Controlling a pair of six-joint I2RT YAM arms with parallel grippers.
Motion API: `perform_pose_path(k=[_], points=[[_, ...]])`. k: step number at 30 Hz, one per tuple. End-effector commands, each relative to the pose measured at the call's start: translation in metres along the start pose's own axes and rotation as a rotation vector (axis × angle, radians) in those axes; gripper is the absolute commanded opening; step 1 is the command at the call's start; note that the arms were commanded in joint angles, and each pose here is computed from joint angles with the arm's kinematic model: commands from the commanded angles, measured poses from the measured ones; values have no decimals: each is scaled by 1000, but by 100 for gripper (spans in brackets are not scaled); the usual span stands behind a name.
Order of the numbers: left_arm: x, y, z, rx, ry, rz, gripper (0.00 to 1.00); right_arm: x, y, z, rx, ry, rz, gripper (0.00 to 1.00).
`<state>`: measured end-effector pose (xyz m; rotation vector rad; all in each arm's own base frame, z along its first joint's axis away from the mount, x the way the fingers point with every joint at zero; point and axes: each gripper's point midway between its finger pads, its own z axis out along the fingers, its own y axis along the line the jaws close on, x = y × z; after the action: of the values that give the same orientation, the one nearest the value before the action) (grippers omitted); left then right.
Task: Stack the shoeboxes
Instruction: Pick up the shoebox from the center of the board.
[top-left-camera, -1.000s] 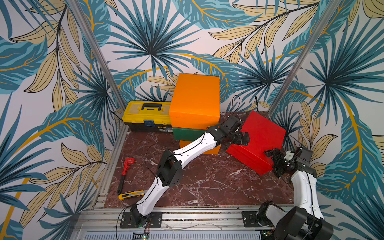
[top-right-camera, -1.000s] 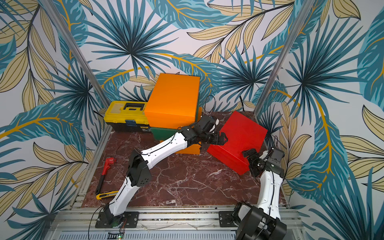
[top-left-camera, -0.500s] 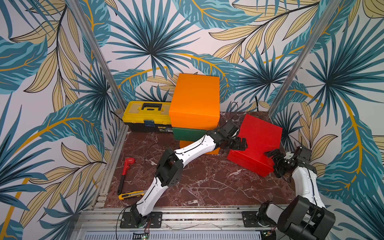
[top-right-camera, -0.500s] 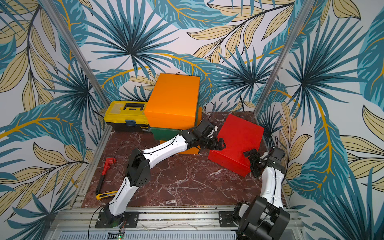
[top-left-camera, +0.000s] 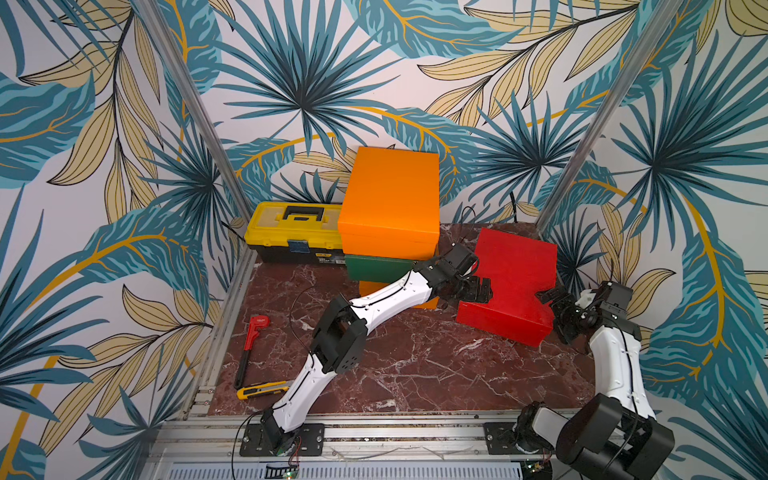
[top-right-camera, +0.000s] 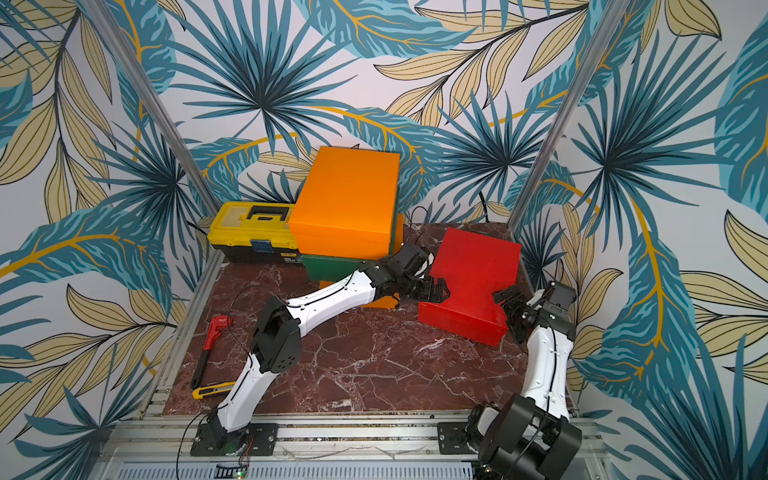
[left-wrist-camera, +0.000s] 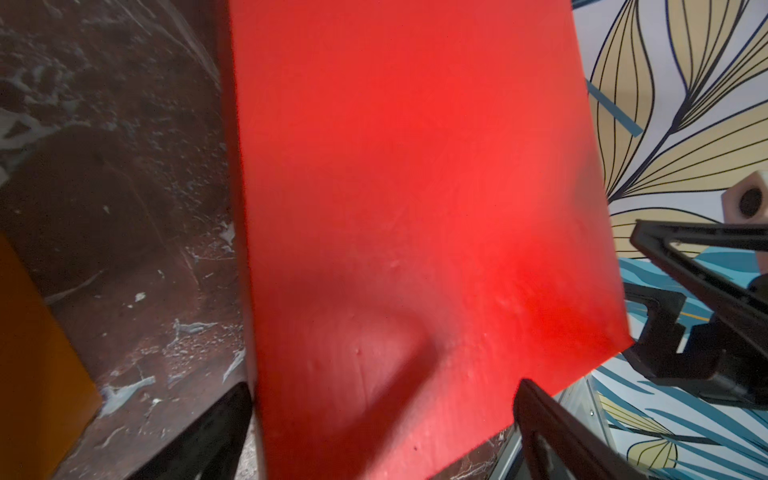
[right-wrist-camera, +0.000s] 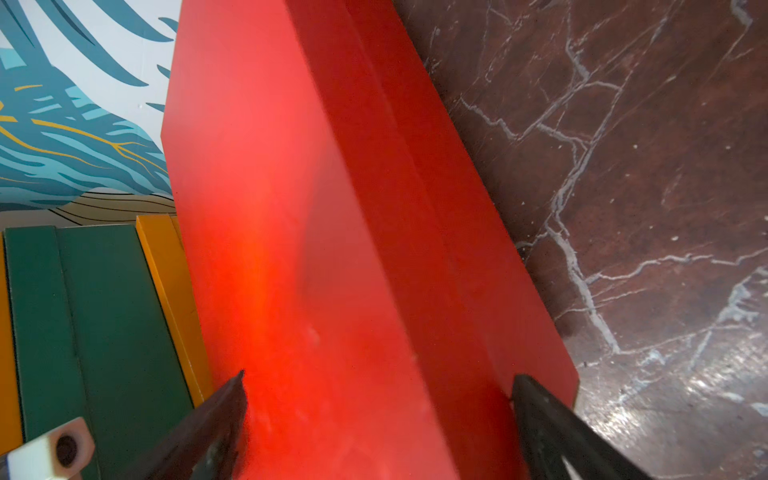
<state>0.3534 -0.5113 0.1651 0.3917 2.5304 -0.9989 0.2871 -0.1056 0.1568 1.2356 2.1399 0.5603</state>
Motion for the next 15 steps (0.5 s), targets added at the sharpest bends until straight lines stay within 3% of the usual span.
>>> perform_pose_path(k=[1, 12, 15], points=[[-23, 18, 0, -33, -52, -21, 99, 10, -11, -1, 58, 28, -12, 100], [-47, 18, 3, 1, -86, -24, 99, -6, -12, 12, 68, 14, -5, 100], [-42, 27, 22, -5, -64, -34, 99, -17, -11, 21, 67, 3, -9, 100]])
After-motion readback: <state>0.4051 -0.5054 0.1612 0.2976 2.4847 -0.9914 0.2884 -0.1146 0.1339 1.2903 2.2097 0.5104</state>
